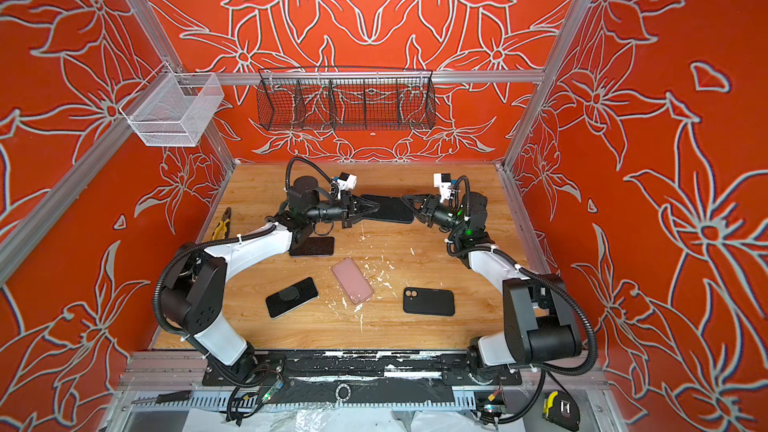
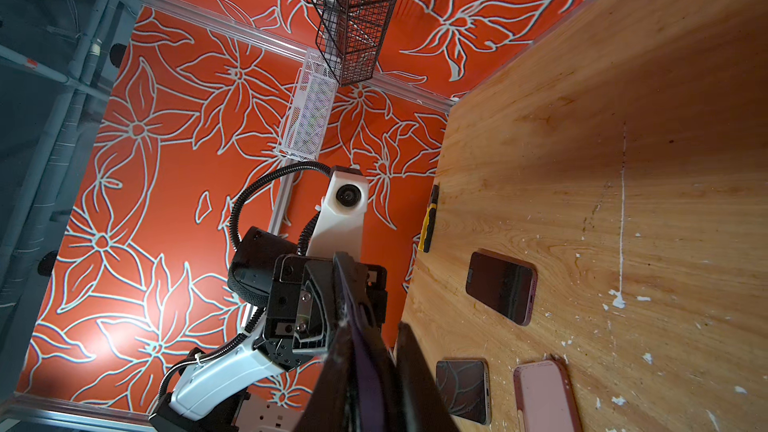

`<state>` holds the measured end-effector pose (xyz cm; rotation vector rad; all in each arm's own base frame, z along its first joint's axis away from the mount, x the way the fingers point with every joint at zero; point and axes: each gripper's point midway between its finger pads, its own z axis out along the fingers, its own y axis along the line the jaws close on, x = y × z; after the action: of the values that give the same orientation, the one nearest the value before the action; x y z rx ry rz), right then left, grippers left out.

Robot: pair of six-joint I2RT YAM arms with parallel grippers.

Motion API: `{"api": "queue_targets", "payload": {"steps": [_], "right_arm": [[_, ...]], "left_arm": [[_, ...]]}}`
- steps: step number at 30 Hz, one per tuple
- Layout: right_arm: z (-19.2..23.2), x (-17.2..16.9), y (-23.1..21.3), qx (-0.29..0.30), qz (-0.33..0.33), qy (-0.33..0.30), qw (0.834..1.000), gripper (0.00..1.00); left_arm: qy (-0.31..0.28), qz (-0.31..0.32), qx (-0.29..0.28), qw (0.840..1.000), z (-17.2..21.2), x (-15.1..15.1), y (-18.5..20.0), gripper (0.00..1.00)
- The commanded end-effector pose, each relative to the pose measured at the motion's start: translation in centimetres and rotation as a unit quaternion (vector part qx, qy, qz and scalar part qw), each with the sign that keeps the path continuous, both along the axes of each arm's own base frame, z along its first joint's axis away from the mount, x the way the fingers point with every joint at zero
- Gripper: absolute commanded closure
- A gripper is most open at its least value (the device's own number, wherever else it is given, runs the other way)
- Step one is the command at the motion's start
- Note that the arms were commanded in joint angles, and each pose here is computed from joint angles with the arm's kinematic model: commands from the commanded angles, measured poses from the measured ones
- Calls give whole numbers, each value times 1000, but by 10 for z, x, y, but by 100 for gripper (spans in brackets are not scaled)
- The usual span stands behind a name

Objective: Put the phone into the phone case

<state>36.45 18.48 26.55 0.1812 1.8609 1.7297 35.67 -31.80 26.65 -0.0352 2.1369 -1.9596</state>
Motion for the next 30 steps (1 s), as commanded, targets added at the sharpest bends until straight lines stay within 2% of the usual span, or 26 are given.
{"api": "queue_targets", "payload": {"steps": [1,4,7,10,15,18,23,27,30], "right_arm": [[13,2,-5,-6,-7,-39,999,74],[27,0,-9,2,3,-58,998,64],[39,-6,-6,4,30,-74,997,62],[45,-13,-2,2,55,-82,995,62],[40,-23,1,-4,79,-82,993,69],[37,-30,2,-13,90,-85,992,67],[35,-38,-1,-30,92,-86,992,60],[39,-37,-15,-33,68,-85,994,51],[40,-37,-23,-32,52,-79,995,50]], "left_arm": [[-84,-42,-33,995,52,-22,-4,100],[-88,-54,-35,994,53,-26,-4,100],[-90,-66,-33,993,52,-29,-5,100],[-91,-75,-28,993,51,-31,-6,100],[-95,-77,-21,992,51,-30,-6,100],[-103,-80,-16,991,54,-31,-7,100],[-123,-92,-5,988,59,-36,-6,100],[-146,-98,15,984,62,-43,-3,100],[-165,-99,35,981,62,-48,0,100]]}}
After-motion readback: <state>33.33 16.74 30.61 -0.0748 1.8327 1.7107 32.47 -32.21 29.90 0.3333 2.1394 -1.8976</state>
